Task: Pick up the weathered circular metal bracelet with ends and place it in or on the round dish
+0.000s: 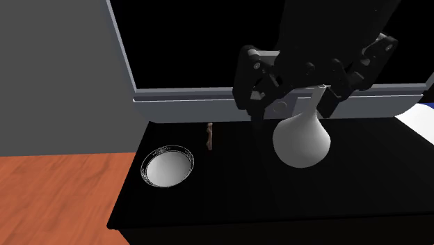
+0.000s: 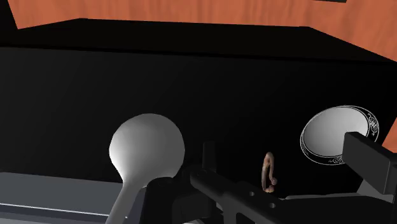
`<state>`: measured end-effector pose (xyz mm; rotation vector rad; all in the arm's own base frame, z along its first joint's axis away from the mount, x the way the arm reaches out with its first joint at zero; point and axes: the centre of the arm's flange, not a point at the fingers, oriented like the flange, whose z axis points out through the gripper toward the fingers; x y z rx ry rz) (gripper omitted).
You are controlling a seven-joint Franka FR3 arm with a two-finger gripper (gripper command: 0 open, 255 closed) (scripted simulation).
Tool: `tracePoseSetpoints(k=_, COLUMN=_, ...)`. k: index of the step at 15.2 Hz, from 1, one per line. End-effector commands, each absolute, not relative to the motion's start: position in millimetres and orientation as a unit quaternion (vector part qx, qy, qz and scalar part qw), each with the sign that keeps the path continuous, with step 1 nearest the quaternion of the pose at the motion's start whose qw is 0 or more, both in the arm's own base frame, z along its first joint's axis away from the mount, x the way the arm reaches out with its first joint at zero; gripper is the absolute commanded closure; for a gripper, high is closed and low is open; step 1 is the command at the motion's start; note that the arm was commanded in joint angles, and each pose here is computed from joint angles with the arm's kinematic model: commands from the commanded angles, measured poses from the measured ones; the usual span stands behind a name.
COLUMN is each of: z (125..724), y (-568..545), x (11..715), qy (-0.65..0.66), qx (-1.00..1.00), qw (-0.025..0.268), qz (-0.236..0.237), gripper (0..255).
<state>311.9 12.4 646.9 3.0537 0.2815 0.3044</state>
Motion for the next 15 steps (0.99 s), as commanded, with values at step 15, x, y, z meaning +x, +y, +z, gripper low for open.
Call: tracePoseSetpoints(k=15, z=535.4, y=58.4, x=452.1, qy=0.051, qx=0.995, qw=-0.008, qz=0.086, gripper=0)
